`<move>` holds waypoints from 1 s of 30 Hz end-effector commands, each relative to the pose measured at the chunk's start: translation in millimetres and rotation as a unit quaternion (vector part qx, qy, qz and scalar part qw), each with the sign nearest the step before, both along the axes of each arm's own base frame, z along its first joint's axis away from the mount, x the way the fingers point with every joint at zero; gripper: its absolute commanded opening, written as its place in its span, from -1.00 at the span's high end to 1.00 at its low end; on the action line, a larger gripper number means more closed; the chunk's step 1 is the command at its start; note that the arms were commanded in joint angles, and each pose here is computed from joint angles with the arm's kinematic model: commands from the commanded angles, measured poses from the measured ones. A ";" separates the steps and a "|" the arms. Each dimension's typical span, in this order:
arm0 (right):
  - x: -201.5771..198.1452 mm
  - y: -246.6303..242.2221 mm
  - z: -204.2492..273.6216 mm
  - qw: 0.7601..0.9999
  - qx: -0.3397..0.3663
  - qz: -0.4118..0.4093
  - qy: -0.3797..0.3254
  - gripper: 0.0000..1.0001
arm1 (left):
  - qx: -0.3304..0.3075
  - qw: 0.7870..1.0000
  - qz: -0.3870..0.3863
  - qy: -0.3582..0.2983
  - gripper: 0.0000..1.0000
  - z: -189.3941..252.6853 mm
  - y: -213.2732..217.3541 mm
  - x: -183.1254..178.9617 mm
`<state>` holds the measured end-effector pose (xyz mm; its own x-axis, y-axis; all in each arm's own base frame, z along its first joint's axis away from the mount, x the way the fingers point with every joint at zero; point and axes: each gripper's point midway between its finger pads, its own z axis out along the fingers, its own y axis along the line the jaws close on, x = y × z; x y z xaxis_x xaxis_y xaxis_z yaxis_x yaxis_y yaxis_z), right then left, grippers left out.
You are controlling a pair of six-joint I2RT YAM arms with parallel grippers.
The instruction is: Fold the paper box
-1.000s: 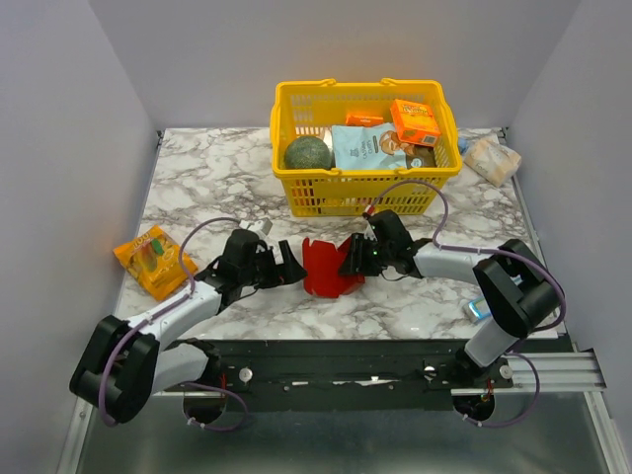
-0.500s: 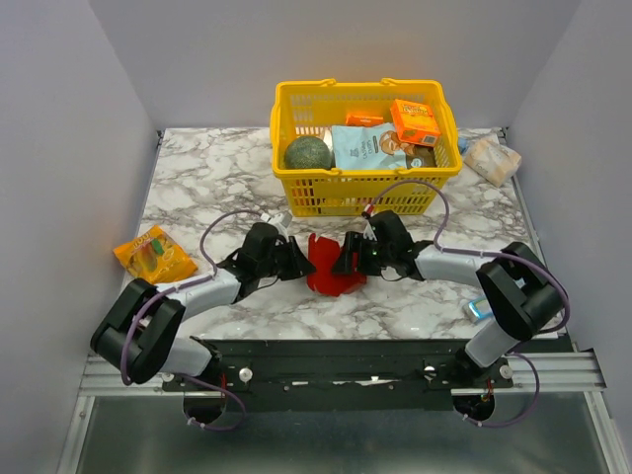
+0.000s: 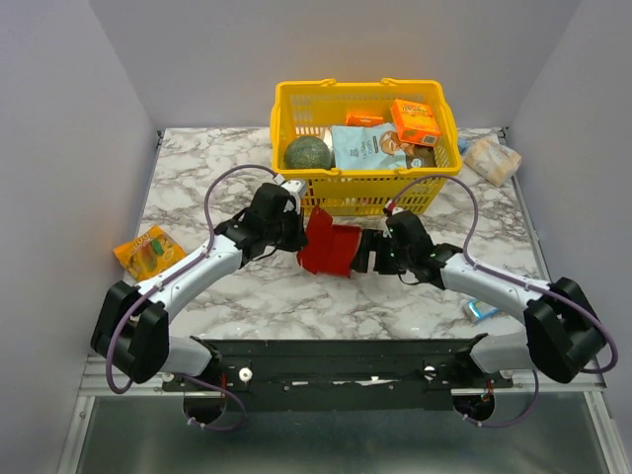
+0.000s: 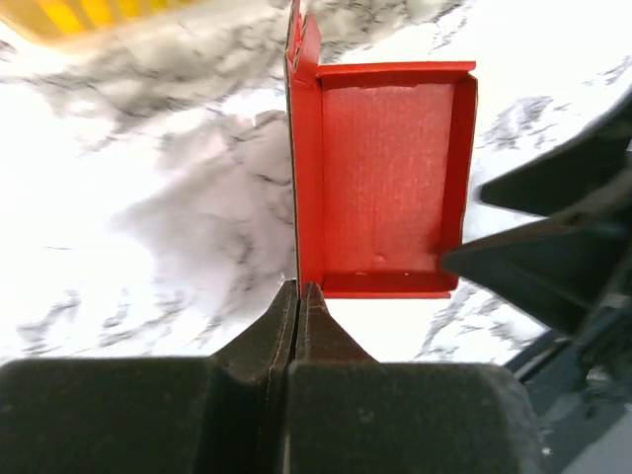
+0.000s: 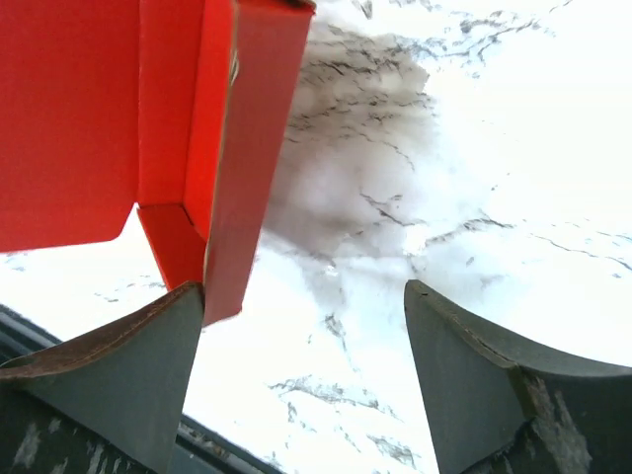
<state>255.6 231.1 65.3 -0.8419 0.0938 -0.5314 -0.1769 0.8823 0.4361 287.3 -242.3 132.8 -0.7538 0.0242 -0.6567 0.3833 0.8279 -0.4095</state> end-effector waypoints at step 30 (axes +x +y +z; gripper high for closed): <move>8.5 -5.0 30.9 0.975 0.000 0.102 -0.197 -0.67 | 0.284 0.903 -0.263 -0.187 -0.97 36.9 -12.0 -14.4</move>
